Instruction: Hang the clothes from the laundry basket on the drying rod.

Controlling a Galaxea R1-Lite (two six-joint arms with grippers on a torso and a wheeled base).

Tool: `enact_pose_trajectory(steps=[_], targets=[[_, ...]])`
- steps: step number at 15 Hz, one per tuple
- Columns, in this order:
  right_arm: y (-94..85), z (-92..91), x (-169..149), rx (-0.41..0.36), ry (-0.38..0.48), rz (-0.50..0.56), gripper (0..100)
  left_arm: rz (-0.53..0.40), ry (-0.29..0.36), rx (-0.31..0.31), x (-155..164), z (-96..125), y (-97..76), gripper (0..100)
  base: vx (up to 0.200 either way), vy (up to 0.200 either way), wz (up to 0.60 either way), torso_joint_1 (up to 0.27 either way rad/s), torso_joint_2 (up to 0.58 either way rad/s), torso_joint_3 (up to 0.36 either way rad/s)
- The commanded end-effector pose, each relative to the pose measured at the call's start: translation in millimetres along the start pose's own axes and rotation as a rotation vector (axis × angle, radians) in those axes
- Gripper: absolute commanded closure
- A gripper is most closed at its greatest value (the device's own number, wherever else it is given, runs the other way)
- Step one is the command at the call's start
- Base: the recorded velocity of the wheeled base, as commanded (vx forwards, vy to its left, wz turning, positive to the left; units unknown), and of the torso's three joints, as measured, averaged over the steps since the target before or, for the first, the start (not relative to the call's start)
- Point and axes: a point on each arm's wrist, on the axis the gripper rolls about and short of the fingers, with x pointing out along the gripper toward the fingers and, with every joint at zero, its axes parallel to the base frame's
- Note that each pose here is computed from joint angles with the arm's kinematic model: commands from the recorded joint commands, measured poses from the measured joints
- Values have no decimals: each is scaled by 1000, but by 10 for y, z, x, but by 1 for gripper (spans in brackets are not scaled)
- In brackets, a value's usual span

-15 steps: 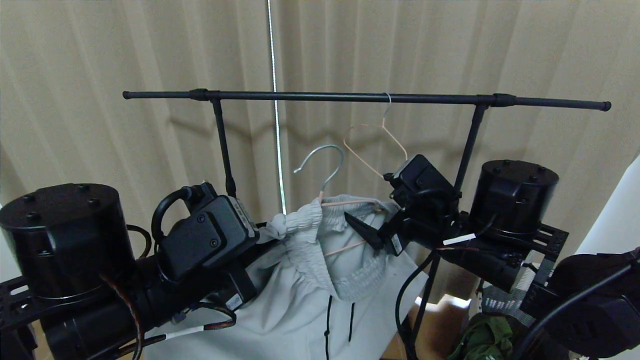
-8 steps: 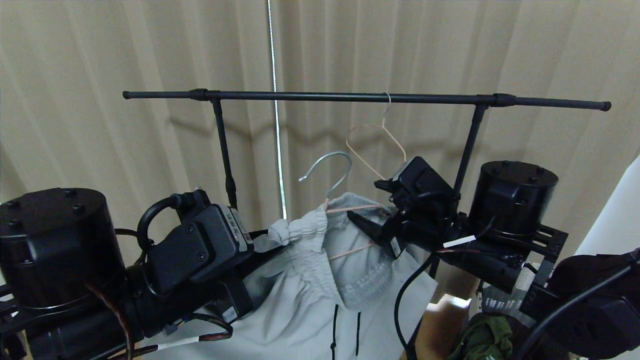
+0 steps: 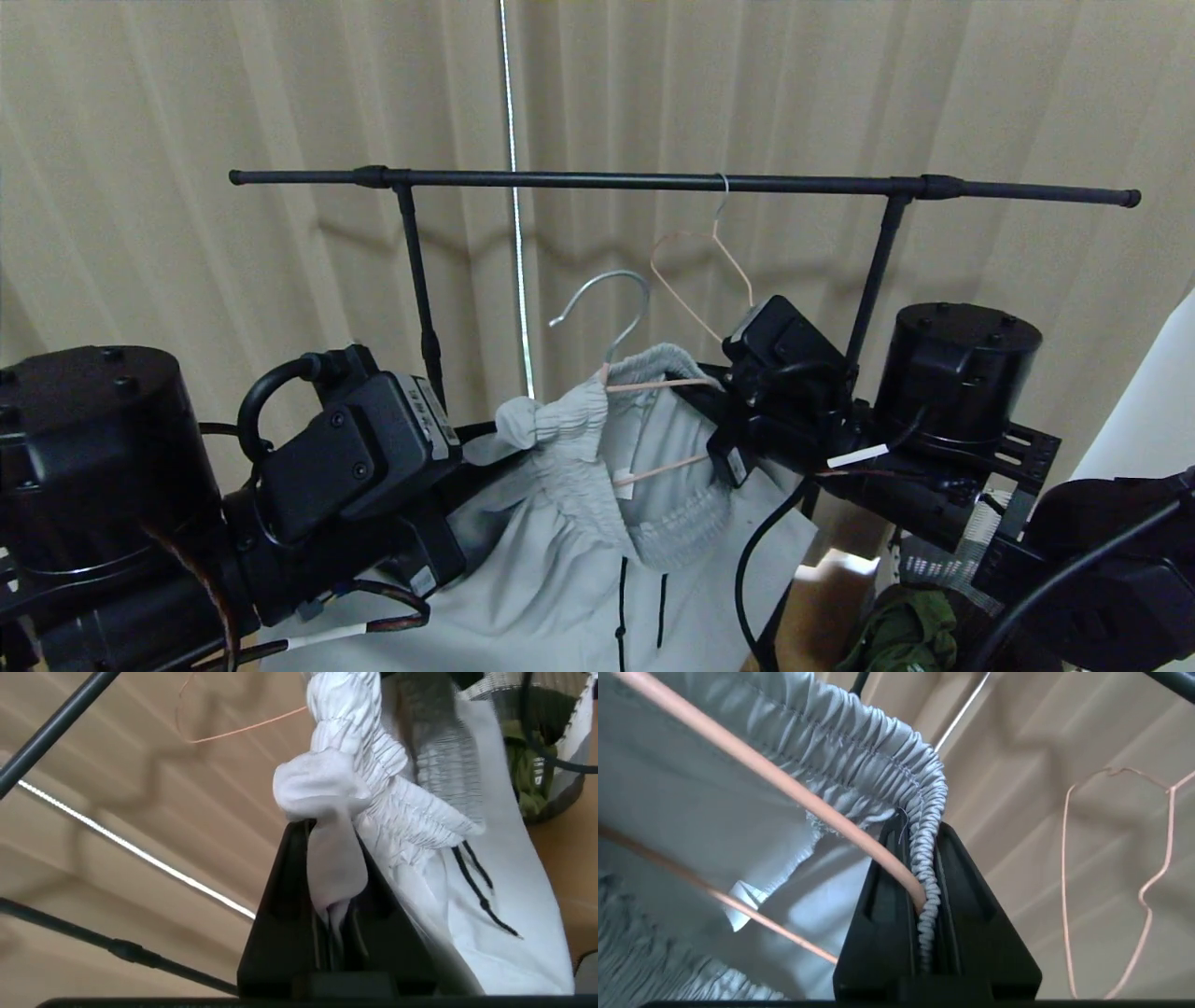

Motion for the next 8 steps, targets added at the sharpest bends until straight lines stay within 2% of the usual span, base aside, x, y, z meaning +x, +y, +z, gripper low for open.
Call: enact_pose_trajectory(steps=[1, 2, 3, 5, 8], targets=[[1, -5, -30, 1, 2, -1, 100, 18, 16, -7, 5, -35, 41, 100, 0, 0, 0, 0, 0, 0], [-4, 10, -51, -1, -7, -7, 100, 28, 21, -26, 4, -44, 65, 100, 0, 0, 0, 0, 0, 0], [-2, 6, -68, -1, -7, -7, 100, 35, 21, -52, 4, -45, 81, 0, 0, 0, 0, 0, 0, 0], [-7, 4, -73, -1, -6, -9, 100, 37, 24, -96, 4, -49, 83, 0, 0, 0, 0, 0, 0, 0], [-80, 16, -98, 2, -6, -39, 100, 53, 41, -110, -9, -100, 120, 0, 0, 0, 0, 0, 0, 0]])
